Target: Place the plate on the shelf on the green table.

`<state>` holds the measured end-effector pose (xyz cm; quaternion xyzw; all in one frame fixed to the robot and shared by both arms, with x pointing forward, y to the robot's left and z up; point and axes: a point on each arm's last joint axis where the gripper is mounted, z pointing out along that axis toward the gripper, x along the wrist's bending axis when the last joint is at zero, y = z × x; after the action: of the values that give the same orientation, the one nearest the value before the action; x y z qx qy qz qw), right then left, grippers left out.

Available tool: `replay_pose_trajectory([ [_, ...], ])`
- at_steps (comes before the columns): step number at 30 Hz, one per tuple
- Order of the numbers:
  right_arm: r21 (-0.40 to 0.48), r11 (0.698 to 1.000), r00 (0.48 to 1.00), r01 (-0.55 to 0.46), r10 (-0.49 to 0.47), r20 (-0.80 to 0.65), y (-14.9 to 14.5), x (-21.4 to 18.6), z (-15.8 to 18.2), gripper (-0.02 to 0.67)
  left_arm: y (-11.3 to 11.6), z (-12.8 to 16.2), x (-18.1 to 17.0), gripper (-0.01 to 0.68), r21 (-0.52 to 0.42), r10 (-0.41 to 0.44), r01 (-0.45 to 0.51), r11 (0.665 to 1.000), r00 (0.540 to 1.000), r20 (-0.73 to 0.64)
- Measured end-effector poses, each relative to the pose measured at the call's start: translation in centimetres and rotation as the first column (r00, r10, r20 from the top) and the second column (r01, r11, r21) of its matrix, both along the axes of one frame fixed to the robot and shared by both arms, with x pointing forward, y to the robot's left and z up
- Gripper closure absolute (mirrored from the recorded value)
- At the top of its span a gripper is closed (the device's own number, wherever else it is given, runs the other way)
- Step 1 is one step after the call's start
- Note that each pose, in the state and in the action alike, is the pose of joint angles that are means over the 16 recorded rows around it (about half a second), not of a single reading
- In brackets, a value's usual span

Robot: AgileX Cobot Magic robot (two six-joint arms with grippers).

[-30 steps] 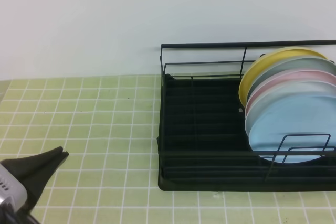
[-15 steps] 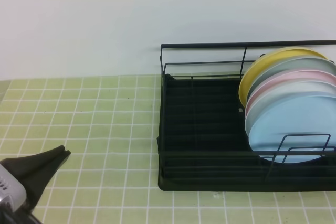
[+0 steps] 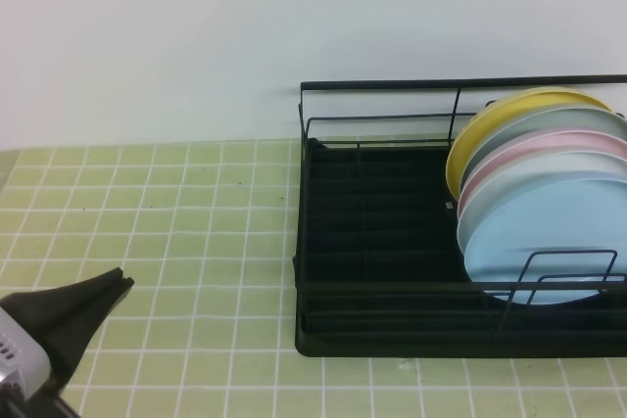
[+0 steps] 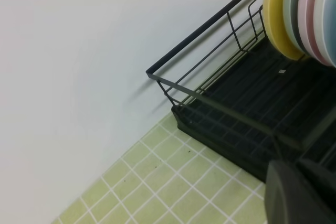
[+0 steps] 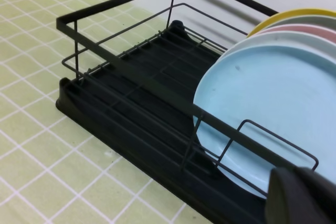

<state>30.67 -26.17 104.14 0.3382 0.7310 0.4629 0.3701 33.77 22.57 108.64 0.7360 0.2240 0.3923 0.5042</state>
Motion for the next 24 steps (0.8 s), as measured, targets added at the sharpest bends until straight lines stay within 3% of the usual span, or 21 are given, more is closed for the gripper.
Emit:
replay_pose_trajectory([
  [8, 0.003, 1.0, 1.0, 0.001, -0.001, 0.015, -0.1, -0.3, -0.1, 0.638, 0.0, 0.0, 0.0, 0.674, 0.002, 0.001, -0.001, 1.0, 1.0, 0.001],
  [14, 0.007, 0.999, 0.993, 0.049, -0.05, 0.104, -0.6, -1.1, -0.5, 0.638, 0.6, 0.2, 0.0, 0.674, -0.012, 0.039, -0.038, 0.999, 0.999, 0.011],
  [20, 0.028, 0.984, 0.97, 0.173, -0.176, 0.169, -1.7, -1.7, -1.8, 0.638, 2.5, 0.8, 0.0, 0.674, -0.05, 0.168, -0.166, 0.985, 0.985, 0.045],
  [24, 0.084, 0.96, 0.946, 0.267, -0.278, 0.169, -2.5, -1.9, -3.2, 0.638, 4.3, 1.3, -0.3, 0.674, -0.098, 0.303, -0.295, 0.95, 0.95, 0.073],
])
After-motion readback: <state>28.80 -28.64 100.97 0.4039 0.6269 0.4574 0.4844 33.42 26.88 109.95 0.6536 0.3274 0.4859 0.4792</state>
